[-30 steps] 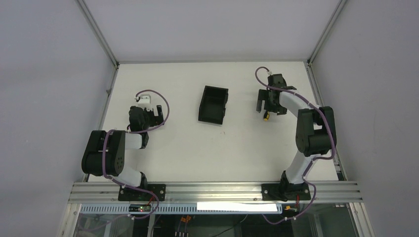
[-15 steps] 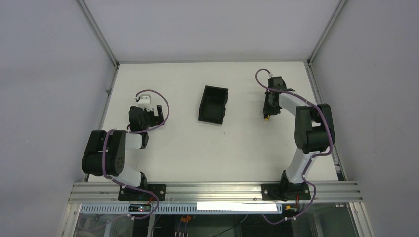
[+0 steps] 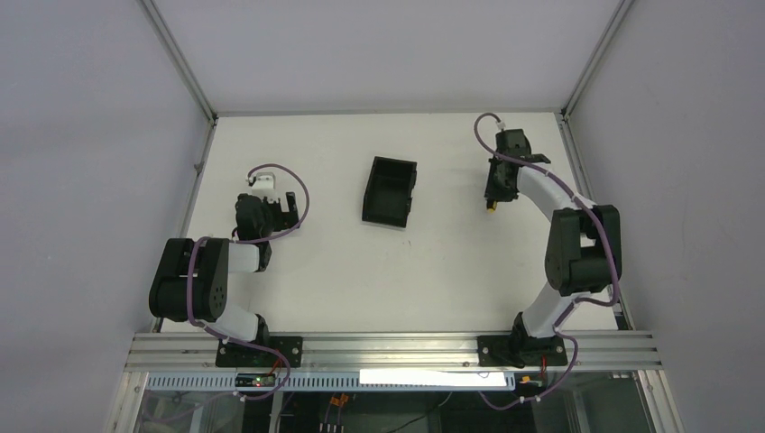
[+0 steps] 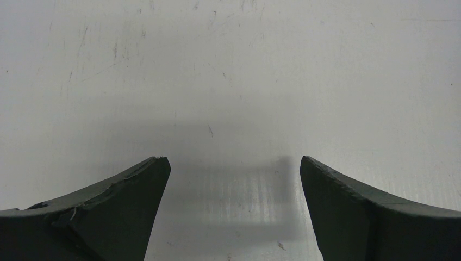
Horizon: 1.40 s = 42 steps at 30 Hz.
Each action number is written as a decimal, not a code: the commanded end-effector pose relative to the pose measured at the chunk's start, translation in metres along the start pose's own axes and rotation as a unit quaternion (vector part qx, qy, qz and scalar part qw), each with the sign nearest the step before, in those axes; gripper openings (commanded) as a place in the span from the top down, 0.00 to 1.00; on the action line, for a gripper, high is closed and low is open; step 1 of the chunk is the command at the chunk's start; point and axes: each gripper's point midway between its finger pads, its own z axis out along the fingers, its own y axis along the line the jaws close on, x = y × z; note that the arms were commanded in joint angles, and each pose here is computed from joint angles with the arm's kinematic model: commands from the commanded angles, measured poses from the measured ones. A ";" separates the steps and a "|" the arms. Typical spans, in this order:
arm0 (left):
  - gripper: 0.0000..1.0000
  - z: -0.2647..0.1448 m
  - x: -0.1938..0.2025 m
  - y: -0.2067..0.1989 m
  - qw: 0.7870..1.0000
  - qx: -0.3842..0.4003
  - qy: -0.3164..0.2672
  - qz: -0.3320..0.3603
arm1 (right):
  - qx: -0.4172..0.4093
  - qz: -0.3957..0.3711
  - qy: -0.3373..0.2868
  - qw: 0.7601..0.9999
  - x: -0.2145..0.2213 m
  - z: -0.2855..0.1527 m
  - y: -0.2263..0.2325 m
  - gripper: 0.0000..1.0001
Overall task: Put the screwdriver in the bin
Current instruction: Pick up the screwdriver from the center of the board, then place the screwdriver in the bin.
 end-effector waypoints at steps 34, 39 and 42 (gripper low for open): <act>0.01 0.000 -0.014 -0.001 1.000 -0.004 -0.024 0.000 | -0.103 -0.017 -0.229 0.968 -0.124 -0.206 0.076 0.91; 0.01 0.000 -0.015 -0.001 1.000 -0.004 -0.024 0.000 | -0.122 -0.041 -0.229 0.965 -0.121 -0.208 0.120 0.91; 0.01 0.000 -0.015 -0.001 1.000 -0.005 -0.024 0.000 | -0.134 -0.052 -0.230 0.963 -0.118 -0.210 0.146 0.91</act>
